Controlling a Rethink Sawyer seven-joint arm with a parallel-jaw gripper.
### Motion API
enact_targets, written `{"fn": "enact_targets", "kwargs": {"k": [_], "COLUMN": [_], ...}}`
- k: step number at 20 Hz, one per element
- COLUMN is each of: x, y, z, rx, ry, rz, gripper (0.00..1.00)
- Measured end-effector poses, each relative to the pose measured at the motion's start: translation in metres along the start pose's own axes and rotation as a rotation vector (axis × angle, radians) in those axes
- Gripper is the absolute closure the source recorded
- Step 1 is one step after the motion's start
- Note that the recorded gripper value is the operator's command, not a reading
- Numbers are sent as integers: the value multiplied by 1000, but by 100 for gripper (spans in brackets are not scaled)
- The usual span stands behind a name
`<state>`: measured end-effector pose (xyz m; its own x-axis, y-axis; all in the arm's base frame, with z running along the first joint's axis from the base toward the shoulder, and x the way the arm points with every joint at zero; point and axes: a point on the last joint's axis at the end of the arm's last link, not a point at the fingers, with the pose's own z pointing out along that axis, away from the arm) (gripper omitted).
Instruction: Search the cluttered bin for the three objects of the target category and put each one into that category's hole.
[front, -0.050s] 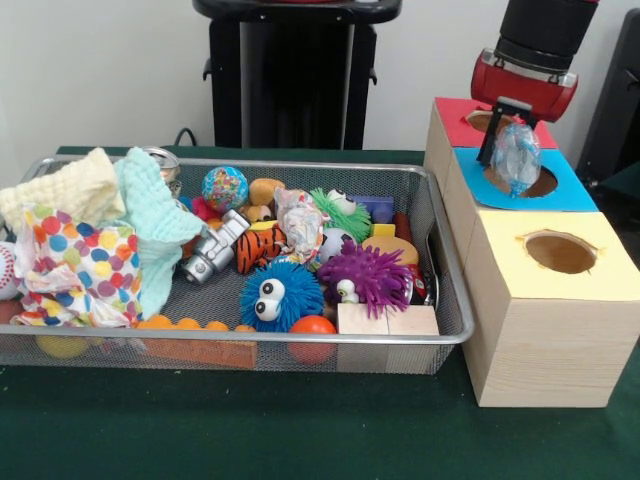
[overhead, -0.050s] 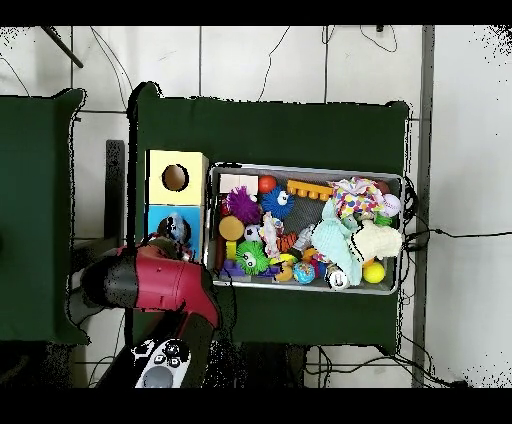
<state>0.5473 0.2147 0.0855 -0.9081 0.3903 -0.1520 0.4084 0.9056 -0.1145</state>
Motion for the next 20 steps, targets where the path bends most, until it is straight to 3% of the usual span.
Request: {"fn": "enact_targets", "kwargs": {"k": [3, 4, 20], "x": [0, 0, 0], "y": [0, 0, 0], "z": [0, 0, 1], "rx": [2, 1, 2], "ry": [-1, 0, 1], "rz": [5, 7, 9], "gripper": [100, 0, 0]}}
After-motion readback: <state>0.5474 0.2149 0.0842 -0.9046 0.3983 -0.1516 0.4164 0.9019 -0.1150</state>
